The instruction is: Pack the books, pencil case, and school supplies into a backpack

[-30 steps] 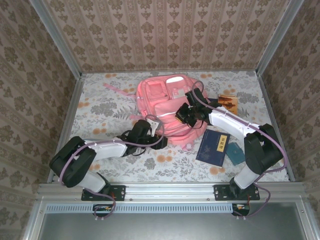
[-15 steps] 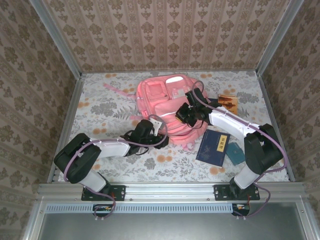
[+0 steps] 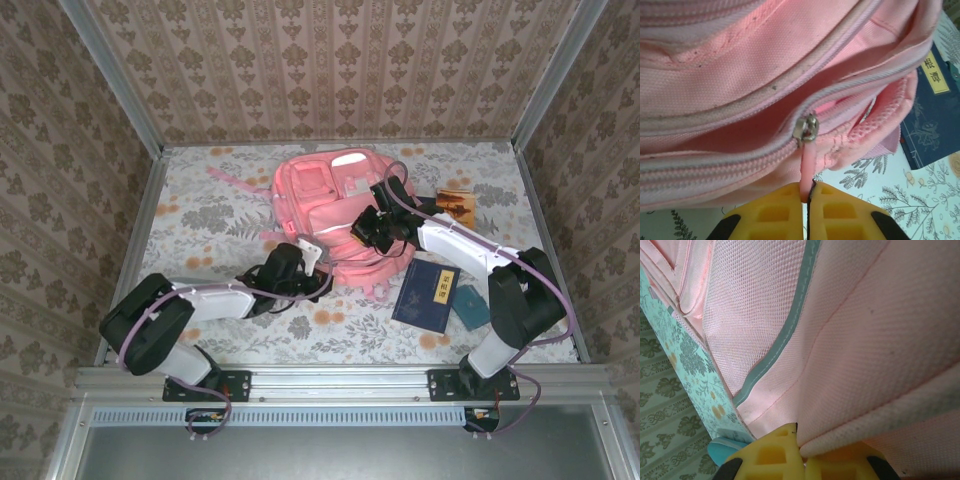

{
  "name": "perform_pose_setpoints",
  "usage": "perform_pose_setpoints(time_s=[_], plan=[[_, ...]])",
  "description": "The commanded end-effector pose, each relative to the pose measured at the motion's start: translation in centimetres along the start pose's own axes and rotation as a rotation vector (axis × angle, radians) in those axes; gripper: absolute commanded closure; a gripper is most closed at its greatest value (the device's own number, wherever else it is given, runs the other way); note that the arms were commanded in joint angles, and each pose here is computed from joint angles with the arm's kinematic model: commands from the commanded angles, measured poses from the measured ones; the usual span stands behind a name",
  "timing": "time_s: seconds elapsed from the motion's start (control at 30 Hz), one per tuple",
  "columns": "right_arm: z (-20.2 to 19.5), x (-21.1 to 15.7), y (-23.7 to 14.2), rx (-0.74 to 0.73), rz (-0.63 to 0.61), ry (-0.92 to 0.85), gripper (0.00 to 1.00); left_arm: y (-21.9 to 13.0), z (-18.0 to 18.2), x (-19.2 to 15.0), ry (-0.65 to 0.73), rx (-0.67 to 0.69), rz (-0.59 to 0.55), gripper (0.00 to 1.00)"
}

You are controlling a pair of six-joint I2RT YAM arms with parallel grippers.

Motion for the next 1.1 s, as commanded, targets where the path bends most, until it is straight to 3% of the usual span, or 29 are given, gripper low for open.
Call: perform_pose_setpoints(time_s=[0.0,0.3,0.5,0.6,0.63,0.7,0.83,1.07], plan=[[1.7,-0.2,-0.5,0.043,0.011,-0.024,1.0,-1.0,-1.2,1.2,0.077,-0.041,-0.065,0.95],[1.0,0.1,-0.6,0.009,-0.009,-0.029,1.0,-1.7,0.5,0.0,0.067,0.06,-0.004,1.0],[-0.1,1.1,-1.3,-0.073,-0.065,-0.09,1.0,-2.6,3.3,-1.8,0.034,0.22,0.089,1.0],[-0.5,1.6,-1.6,-0.1,-0.087,-0.13,1.0,-3.2,3.0,-1.5,0.041,0.204,0.073,1.0],[-0.3,1.5,-1.7,-0.089,-0.082,-0.15,0.95,-3.2,2.5,-1.3,0.046,0.177,0.065,1.0],[-0.2,1.0,-1.9,-0.084,-0.056,-0.178,0.74,-3.1,1.6,-0.9,0.058,0.132,0.062,1.0],[-1.8,0.5,-3.6,-0.121,-0.067,-0.181,0.46,-2.8,1.2,-0.5,0.079,0.121,0.064,1.0],[-7.5,-2.3,-5.5,-0.208,-0.056,0.001,0.43,-2.3,0.0,-0.1,0.093,0.059,0.058,1.0]])
Point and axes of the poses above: each hand's point on the last joint's axis, 136 mm out from that joint toward the fingers, its own y axis out along the fingers, its own z axis along the line the jaws close on, x = y × z, the point moved 1 cm from there along -y, back along the fingers, and after that the axes turned 1 degree about y, right-handed, at the moved point
